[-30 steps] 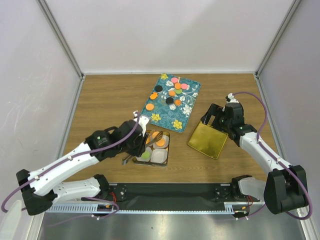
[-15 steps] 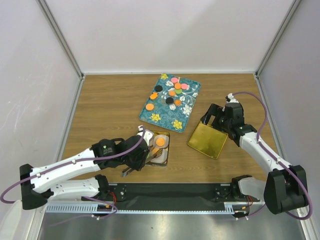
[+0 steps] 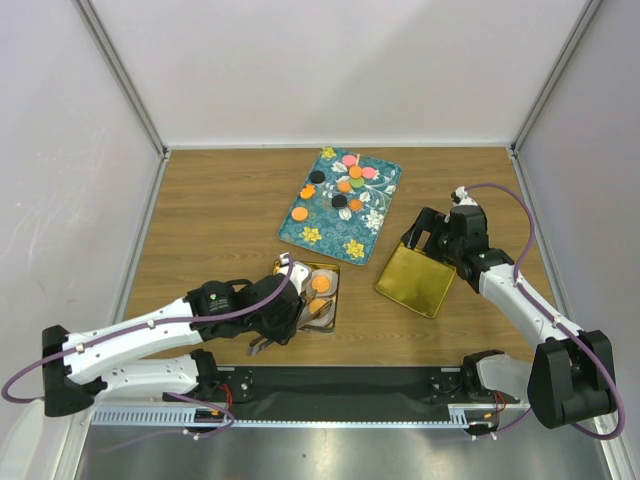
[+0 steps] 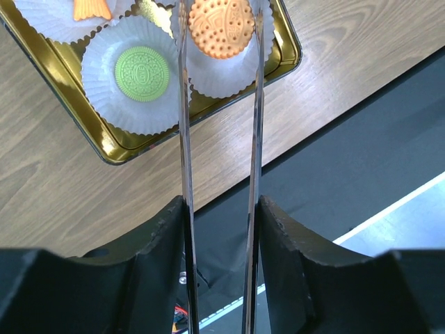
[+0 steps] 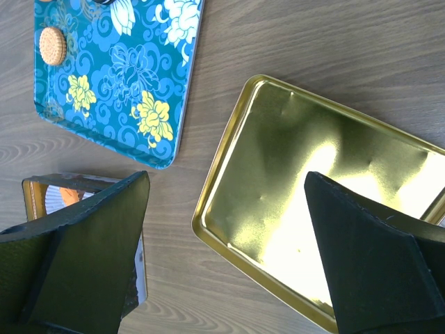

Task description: Pack the cookies

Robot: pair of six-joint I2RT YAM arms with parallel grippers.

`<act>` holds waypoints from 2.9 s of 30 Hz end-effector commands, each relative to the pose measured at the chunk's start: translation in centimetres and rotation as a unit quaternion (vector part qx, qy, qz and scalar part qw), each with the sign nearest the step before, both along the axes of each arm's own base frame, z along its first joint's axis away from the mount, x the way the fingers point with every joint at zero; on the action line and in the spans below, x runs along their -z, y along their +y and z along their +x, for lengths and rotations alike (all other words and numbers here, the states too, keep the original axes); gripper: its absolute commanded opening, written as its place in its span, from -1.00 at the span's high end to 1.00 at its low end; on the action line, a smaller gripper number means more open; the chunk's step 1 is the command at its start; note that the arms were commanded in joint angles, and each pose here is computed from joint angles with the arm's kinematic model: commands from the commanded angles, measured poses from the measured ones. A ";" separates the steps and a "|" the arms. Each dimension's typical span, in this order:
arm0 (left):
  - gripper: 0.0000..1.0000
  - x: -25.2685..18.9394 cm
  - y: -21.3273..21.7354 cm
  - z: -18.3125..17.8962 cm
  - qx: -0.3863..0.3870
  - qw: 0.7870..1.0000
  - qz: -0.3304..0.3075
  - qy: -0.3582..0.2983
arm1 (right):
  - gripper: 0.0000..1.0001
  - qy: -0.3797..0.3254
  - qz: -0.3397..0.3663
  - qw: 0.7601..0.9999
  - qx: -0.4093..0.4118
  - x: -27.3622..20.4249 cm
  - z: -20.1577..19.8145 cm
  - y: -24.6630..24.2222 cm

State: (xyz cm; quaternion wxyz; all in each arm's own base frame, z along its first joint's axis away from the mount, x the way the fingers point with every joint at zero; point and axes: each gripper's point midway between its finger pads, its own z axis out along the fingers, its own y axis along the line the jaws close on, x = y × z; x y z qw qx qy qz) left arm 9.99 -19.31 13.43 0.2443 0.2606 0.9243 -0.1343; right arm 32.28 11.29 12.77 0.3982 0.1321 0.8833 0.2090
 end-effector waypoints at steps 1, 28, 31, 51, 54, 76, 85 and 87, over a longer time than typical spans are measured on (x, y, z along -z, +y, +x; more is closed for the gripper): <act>0.02 -0.5 -1.2 0.2 -0.002 1.000 -0.024 -0.006 | -0.99 -0.030 0.000 1.000 -0.005 -2.1 1.2 0.3; 0.11 -8.0 3.9 10.0 -0.156 0.979 -0.069 -0.110 | -0.99 -0.034 0.005 0.999 -0.011 -2.4 1.1 0.7; 0.00 -8.0 7.5 15.1 -0.245 0.958 -0.057 -0.134 | -0.99 -0.031 0.009 0.999 -0.016 -2.3 1.1 0.9; -0.01 5.6 15.8 27.5 -0.434 0.900 0.018 -0.039 | -0.99 -0.039 0.010 0.998 -0.044 -1.6 1.1 1.6; -0.06 7.2 16.2 27.5 -0.442 0.896 0.030 -0.022 | -0.99 -0.037 0.009 0.998 -0.044 -1.4 1.2 1.7; -0.96 -5.4 14.7 26.9 -0.414 0.896 -0.068 -0.145 | -0.99 0.032 -0.059 0.996 0.062 1.0 0.7 -3.1; -0.89 -11.5 -0.9 15.3 -0.095 0.963 -0.192 -0.166 | -0.95 0.102 -0.089 0.973 0.186 3.1 -6.5 -8.4; -0.86 -10.2 -2.4 13.3 -0.053 0.967 -0.203 -0.145 | -0.93 0.090 -0.071 0.972 0.205 2.5 -7.7 -9.0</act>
